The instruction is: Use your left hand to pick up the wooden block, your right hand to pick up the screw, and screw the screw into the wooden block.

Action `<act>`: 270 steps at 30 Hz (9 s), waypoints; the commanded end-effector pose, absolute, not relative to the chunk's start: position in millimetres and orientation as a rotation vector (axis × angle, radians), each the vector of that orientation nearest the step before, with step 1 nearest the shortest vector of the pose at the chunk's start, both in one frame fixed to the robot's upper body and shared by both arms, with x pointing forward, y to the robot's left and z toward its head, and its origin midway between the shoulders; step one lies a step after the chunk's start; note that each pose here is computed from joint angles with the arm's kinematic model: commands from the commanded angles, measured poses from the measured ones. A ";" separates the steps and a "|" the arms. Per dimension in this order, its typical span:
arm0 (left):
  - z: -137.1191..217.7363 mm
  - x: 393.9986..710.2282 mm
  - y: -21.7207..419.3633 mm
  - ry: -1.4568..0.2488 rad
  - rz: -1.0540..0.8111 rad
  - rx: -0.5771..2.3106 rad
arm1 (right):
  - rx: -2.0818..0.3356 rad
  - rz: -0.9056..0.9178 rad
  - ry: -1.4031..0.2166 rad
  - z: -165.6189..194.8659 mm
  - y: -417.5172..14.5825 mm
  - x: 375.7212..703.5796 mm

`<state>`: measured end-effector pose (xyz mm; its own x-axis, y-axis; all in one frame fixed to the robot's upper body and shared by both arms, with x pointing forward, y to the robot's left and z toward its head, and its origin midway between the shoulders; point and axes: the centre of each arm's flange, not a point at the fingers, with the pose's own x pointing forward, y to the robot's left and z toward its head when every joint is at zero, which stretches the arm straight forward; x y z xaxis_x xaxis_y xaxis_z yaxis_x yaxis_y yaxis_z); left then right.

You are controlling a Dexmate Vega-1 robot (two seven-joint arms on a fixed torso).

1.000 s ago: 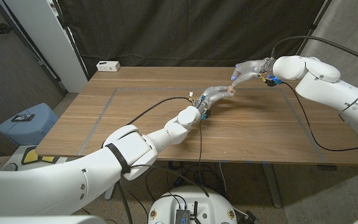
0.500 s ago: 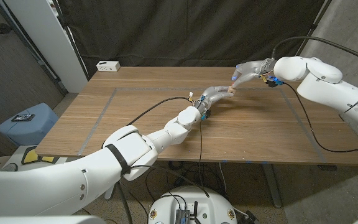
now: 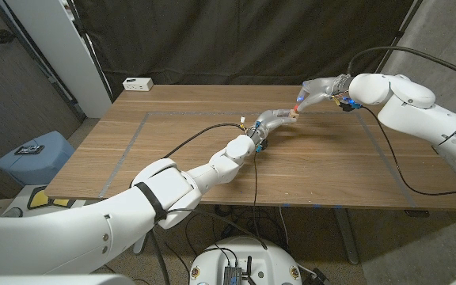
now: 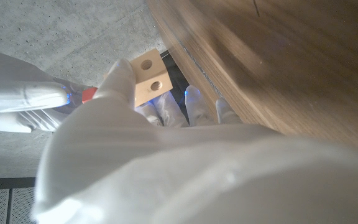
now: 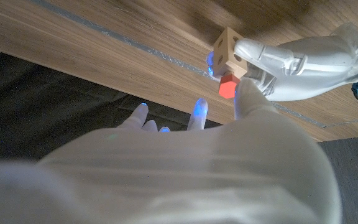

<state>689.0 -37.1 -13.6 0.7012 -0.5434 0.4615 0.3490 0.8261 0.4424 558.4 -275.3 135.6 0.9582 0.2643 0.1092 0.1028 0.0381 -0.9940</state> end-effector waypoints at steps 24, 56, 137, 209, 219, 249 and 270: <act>-11.8 692.3 -38.3 -0.590 -0.500 0.337 | -1.552 0.088 -0.288 127.2 -272.6 565.9; -11.4 691.4 -40.3 -0.593 -0.501 0.340 | -1.534 0.082 -0.308 122.7 -271.7 563.8; -10.4 692.0 -38.2 -0.594 -0.506 0.339 | -1.516 0.050 -0.356 121.1 -266.2 557.9; -12.4 687.7 -42.0 -0.615 -0.517 0.343 | -1.591 -0.094 -0.400 103.2 -255.7 550.8; -12.2 688.0 -42.8 -0.611 -0.519 0.347 | -1.598 -0.092 -0.398 108.5 -257.4 550.4; -14.0 684.1 -42.1 -0.638 -0.522 0.341 | -1.592 -0.090 -0.406 106.8 -256.8 549.6; -16.2 680.2 -43.6 -0.656 -0.525 0.338 | -1.589 -0.088 -0.409 105.0 -257.9 547.5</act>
<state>682.0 -43.2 -15.3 0.6754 -0.5595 0.4804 0.3535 0.8174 0.4549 548.8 -257.5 105.6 0.9304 0.2048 0.3040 0.3119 -0.0066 -0.9501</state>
